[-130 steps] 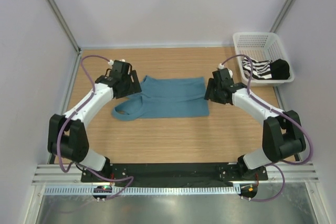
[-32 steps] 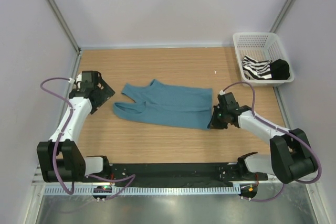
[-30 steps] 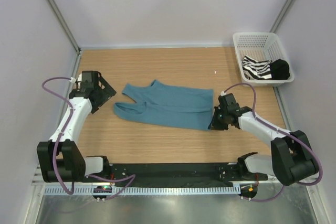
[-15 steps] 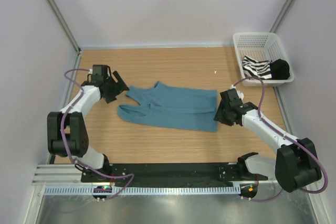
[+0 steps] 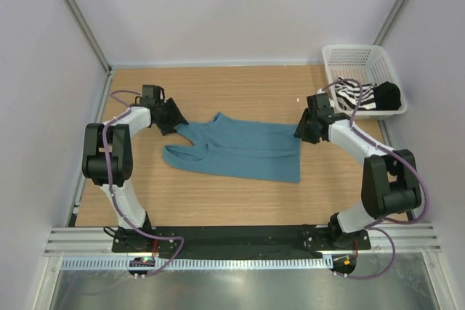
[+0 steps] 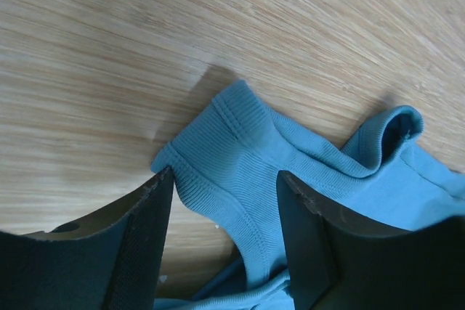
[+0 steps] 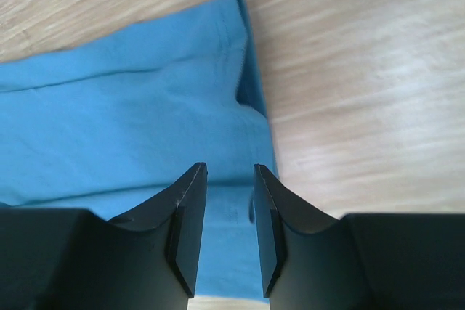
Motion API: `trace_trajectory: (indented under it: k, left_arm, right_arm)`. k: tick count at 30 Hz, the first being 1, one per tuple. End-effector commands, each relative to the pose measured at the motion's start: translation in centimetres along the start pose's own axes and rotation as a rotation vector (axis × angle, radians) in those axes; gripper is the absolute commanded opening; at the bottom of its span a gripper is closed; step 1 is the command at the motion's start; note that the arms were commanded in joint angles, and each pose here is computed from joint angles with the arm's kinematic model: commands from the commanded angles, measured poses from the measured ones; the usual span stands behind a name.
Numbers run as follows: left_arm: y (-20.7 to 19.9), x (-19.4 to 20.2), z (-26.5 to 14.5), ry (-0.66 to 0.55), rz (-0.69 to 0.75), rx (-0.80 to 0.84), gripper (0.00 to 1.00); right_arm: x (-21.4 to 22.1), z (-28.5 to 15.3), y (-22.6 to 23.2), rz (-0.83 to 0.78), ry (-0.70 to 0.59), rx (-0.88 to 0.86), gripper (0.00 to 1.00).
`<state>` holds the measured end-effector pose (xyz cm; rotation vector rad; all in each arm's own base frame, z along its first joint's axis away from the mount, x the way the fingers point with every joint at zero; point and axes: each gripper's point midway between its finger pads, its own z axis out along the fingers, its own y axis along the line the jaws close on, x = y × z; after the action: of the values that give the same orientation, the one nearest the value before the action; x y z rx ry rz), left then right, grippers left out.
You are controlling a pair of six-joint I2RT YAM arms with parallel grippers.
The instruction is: Fold and stack the tank tops
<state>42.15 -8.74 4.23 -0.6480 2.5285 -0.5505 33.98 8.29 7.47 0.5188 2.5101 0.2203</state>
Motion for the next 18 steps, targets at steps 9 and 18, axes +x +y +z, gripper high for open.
trace_trajectory:
  k: [9,18]
  left_arm:
    - [0.7,-0.7,1.3,0.002,0.044,-0.040,0.00]
    - [3.7,-0.5,-1.9,-0.098,0.056,-0.168,0.00]
  right_arm:
    - [-3.3,2.9,1.9,-0.054,-0.057,-0.015,0.41]
    - [-3.6,5.5,1.1,-0.072,-0.038,0.063,0.38]
